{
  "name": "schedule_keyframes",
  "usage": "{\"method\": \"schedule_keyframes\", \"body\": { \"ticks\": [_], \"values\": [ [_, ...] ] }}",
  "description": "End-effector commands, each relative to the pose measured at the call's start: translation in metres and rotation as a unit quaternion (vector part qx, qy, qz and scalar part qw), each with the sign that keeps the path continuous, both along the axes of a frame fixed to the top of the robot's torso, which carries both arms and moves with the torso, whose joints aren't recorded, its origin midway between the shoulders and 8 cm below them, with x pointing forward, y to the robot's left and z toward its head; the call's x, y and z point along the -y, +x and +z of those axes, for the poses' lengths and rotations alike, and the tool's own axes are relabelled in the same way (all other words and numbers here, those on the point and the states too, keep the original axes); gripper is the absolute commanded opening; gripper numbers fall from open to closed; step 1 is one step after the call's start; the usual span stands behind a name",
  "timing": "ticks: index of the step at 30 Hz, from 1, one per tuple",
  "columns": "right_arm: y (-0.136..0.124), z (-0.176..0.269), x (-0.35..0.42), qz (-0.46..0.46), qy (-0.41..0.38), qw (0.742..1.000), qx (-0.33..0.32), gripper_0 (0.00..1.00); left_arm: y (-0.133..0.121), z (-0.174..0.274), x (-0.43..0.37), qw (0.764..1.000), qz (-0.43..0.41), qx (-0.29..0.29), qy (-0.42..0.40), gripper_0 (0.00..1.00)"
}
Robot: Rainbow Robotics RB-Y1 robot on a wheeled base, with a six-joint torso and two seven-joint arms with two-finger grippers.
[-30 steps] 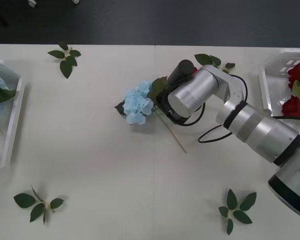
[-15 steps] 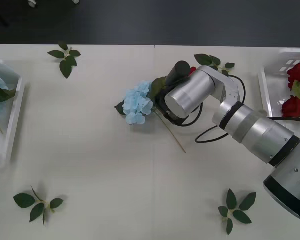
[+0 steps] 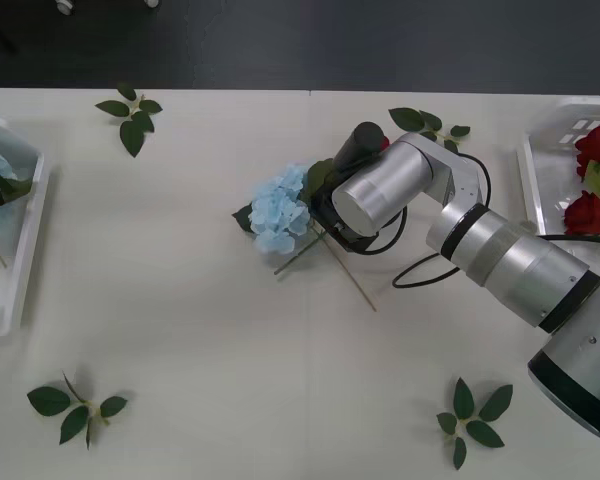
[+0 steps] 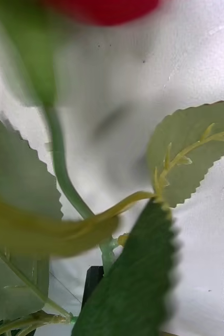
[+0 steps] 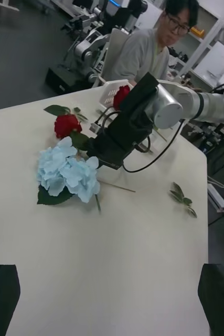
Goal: Put the red flowers into the right box and the blue flowers into the left box
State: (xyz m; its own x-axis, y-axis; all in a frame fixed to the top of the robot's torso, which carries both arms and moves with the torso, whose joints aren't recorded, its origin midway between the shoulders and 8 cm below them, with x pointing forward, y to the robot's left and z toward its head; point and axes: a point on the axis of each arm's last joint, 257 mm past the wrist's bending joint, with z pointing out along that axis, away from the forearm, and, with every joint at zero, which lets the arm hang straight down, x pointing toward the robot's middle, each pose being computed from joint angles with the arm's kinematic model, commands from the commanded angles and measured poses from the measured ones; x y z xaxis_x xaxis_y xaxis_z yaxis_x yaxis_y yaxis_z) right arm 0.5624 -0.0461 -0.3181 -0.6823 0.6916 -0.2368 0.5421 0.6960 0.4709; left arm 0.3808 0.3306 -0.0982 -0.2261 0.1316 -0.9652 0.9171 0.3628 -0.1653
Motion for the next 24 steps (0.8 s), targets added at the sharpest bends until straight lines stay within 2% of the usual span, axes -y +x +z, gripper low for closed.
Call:
{"method": "schedule_keyframes", "body": {
  "ticks": [1, 6, 14, 20, 24],
  "values": [
    [0.020, 0.040, 0.002, 0.035, -0.011, 0.998, 0.048, 0.00, 0.001, 0.016, 0.015, 0.999, -0.021, 0.031, 0.032, 1.00],
    [0.018, 0.068, 0.005, 0.045, -0.014, 0.997, 0.056, 0.00, 0.001, 0.013, 0.026, 0.997, -0.030, 0.046, 0.063, 1.00],
    [0.018, 0.132, 0.017, 0.074, -0.035, 0.990, 0.110, 0.00, 0.002, 0.009, 0.045, 0.997, -0.039, 0.052, 0.043, 1.00],
    [0.002, 0.178, 0.031, 0.100, -0.063, 0.983, 0.139, 0.00, 0.003, 0.005, 0.051, 0.997, -0.040, 0.052, 0.040, 1.00],
    [-0.014, 0.203, 0.047, 0.151, -0.122, 0.967, 0.164, 0.00, 0.003, 0.006, 0.055, 0.996, -0.041, 0.059, 0.045, 1.00]
  ]
}}
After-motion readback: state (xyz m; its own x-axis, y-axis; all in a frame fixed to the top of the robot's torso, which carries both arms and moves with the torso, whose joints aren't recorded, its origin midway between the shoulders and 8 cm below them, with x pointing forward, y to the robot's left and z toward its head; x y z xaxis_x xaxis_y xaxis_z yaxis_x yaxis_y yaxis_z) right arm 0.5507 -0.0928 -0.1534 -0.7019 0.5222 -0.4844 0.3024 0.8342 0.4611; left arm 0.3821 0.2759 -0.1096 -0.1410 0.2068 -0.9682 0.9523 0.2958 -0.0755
